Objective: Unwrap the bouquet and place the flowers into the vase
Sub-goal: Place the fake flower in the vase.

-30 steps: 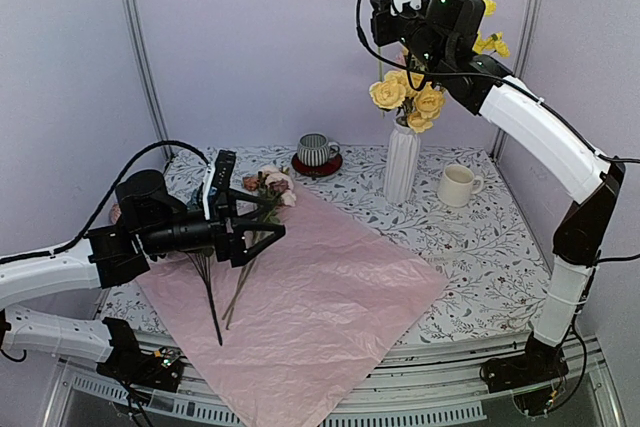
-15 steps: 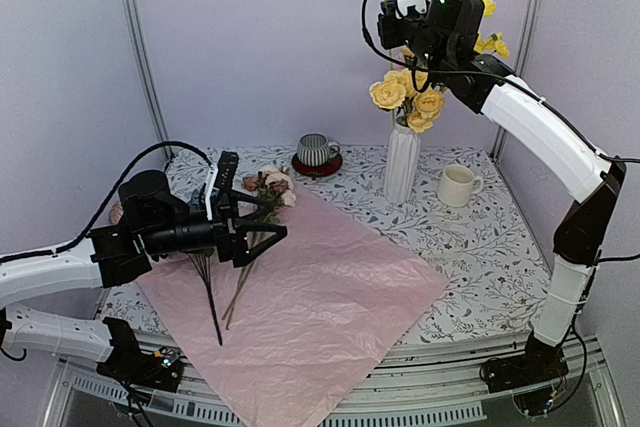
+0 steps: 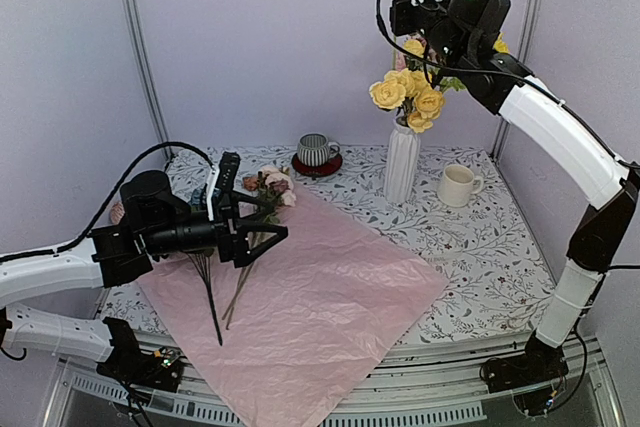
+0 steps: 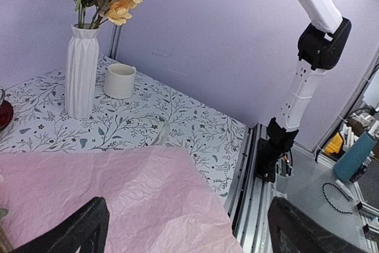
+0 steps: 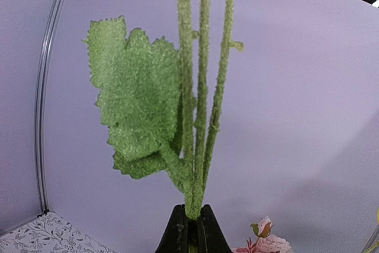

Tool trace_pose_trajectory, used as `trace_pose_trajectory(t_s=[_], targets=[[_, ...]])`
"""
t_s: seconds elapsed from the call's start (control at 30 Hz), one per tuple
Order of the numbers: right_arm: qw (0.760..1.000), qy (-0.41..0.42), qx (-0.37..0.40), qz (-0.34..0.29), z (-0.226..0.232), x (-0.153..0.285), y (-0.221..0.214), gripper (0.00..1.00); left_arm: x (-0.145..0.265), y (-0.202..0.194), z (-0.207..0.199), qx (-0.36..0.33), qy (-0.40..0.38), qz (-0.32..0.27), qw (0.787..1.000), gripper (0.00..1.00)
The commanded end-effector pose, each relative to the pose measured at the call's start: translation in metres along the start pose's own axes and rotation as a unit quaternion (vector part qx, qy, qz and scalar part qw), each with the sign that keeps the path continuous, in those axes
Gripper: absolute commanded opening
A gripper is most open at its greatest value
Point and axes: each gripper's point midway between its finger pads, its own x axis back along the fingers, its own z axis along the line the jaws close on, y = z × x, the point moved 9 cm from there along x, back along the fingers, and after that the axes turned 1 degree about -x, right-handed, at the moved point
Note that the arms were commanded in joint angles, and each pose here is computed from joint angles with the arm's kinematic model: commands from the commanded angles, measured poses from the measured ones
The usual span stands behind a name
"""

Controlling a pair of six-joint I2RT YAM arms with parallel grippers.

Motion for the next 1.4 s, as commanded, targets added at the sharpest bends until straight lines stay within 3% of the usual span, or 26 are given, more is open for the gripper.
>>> trace_pose_trajectory(t_s=[0.0, 0.43, 0.9, 0.97, 1.23, 1.37], targets=[[0.999, -0.02, -0.001, -0.026, -0.013, 0.009, 0.019, 0.01, -0.002, 0.004, -0.002, -0.003, -0.003, -0.005, 1.0, 0.95], [0.998, -0.043, 0.028, 0.037, -0.009, -0.006, -0.019, 0.01, -0.003, 0.003, -0.002, 0.0, -0.006, -0.002, 1.0, 0.96], [0.992, -0.023, -0.031, 0.119, -0.011, -0.026, -0.078, 0.03, -0.003, 0.003, -0.001, 0.001, -0.006, -0.002, 1.0, 0.96], [0.991, -0.028, -0.041, 0.126, -0.015, -0.028, -0.084, 0.07, -0.003, 0.003, -0.001, 0.001, -0.005, -0.003, 1.0, 0.95], [0.987, -0.044, -0.061, 0.142, -0.026, -0.032, -0.096, 0.47, -0.005, 0.0, -0.001, 0.003, -0.007, 0.0, 1.0, 0.96], [0.988, -0.042, -0.064, 0.135, -0.028, -0.031, -0.088, 0.5, -0.006, 0.0, 0.0, 0.004, -0.007, 0.002, 1.0, 0.96]])
